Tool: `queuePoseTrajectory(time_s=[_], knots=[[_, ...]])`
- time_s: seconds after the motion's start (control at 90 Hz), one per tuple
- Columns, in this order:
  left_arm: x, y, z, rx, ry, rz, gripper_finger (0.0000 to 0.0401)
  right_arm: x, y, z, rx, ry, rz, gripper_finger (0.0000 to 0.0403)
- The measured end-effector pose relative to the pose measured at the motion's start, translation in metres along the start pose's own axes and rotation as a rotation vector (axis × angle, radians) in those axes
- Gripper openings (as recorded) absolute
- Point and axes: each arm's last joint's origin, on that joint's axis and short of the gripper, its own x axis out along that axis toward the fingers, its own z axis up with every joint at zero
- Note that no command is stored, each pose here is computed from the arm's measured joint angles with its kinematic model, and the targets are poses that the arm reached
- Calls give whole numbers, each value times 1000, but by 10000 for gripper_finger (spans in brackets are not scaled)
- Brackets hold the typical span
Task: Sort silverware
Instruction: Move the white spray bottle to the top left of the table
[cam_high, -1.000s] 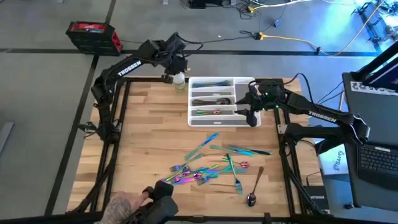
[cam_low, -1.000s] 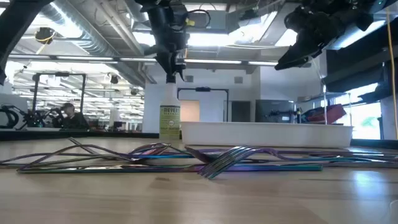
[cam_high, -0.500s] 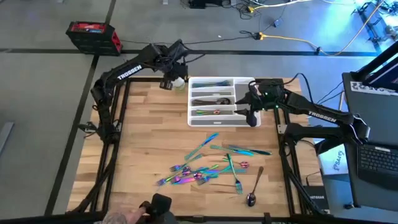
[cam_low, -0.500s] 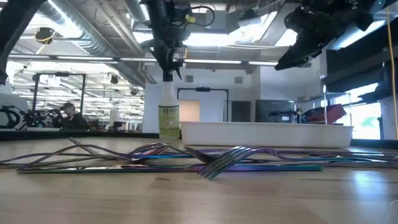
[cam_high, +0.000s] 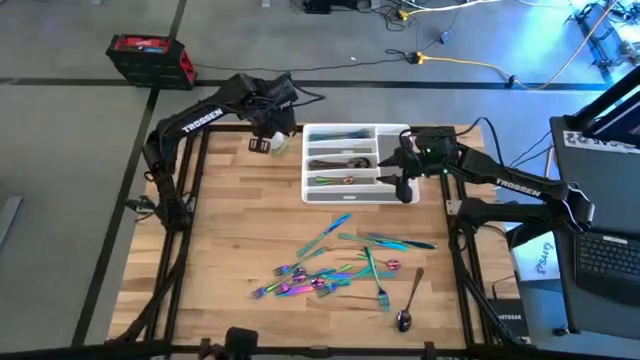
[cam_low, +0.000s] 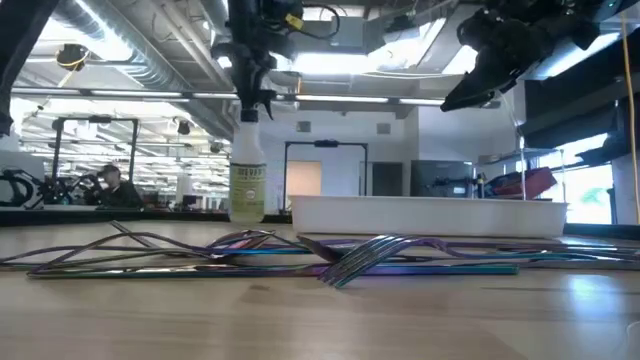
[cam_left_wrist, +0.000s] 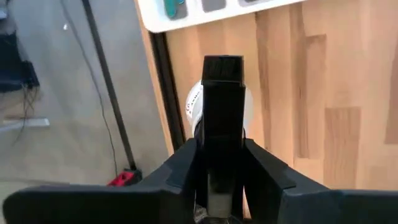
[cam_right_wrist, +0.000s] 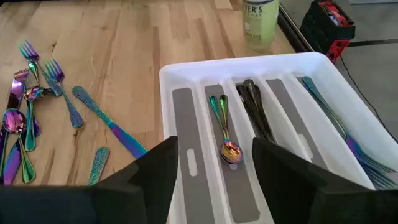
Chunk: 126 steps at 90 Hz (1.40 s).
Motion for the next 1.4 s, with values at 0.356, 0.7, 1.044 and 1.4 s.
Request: queuePoseTrajectory(time_s=[0.356,0.7,1.044,1.4], knots=[[-34,10,-55,-305,30,32,79,0,0,1,-35,-8,-2,190],[-35,38,-112,-955,66,58,78,0,-1,4,-47,-42,-6,190],[-30,55,-147,-1286,122,116,78,0,-1,4,-44,-35,-1,190],[-23,61,-169,-1386,138,80,78,0,0,3,-58,-34,-2,190]])
